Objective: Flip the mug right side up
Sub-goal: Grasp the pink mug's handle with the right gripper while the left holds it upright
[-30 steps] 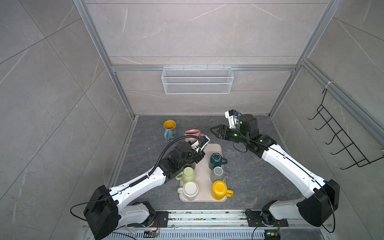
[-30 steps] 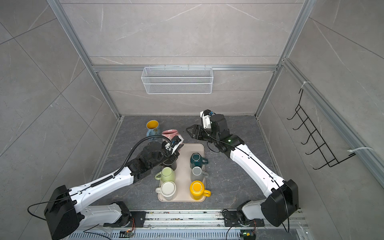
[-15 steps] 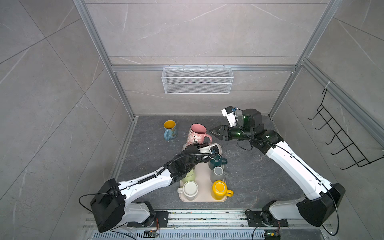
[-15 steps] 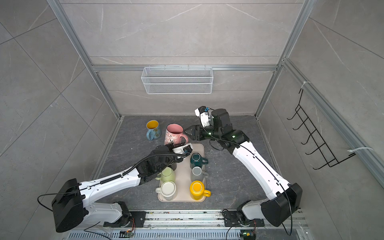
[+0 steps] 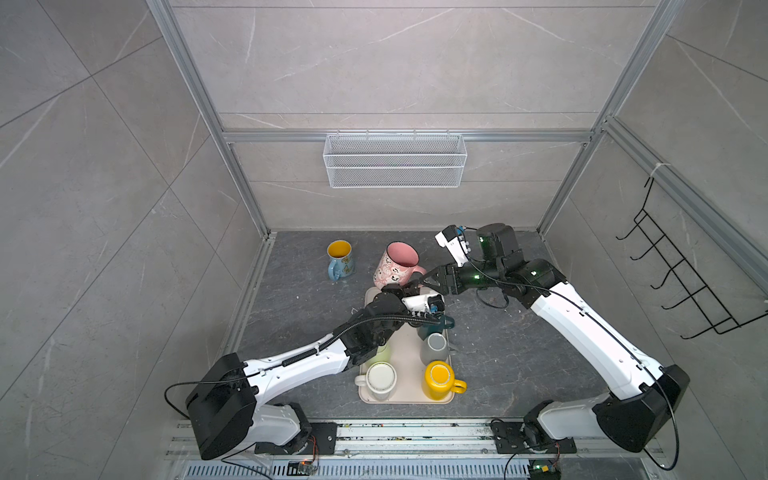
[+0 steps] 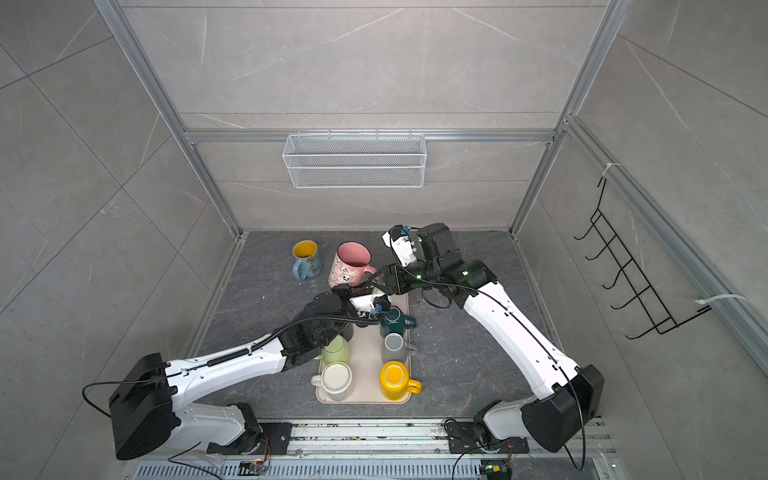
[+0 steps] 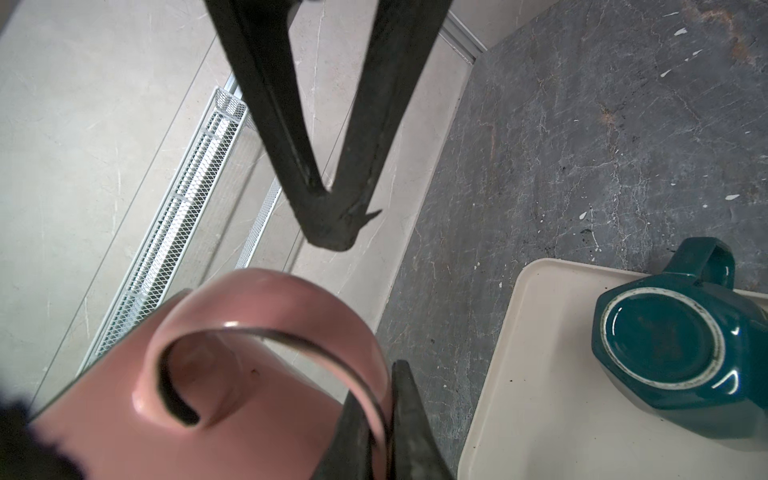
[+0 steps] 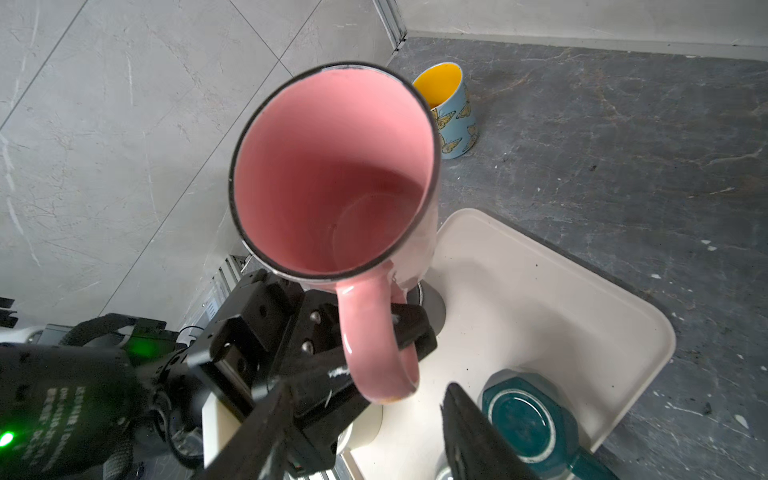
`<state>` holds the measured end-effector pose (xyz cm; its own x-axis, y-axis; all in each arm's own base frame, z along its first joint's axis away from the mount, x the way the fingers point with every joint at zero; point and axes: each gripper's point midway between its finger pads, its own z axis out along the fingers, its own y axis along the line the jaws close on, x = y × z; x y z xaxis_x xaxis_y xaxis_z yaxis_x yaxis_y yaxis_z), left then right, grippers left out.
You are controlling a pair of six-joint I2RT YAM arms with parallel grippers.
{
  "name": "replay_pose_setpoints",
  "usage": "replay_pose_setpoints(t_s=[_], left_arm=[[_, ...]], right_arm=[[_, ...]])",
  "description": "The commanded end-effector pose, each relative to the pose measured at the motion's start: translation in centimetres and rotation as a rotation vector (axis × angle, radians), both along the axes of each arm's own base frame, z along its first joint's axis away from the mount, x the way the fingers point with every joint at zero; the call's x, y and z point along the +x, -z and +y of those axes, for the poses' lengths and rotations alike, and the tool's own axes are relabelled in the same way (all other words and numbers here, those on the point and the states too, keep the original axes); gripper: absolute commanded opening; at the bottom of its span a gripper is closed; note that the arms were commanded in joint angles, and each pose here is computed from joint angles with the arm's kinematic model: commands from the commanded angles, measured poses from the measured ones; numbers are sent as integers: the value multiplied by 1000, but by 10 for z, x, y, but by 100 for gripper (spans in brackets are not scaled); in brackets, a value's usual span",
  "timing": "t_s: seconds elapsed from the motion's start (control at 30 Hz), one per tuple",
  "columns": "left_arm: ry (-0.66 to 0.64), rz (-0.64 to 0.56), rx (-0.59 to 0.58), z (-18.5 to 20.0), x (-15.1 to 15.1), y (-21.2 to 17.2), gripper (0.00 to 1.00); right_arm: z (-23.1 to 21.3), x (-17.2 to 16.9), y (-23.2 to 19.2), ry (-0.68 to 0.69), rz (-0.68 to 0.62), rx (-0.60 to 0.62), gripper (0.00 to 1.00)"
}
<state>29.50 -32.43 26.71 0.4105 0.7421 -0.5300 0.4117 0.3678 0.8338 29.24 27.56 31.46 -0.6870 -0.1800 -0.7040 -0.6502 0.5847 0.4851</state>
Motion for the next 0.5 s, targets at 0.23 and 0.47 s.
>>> replay_pose_setpoints(t_s=[0.23, 0.47], left_arm=[[-16, -176, -125, -2, 1, -63, 0], [14, -171, -172, -2, -7, -71, 0]], right_arm=[[14, 1, 1, -33, -10, -37, 50], [17, 3, 6, -22, -18, -75, 41]])
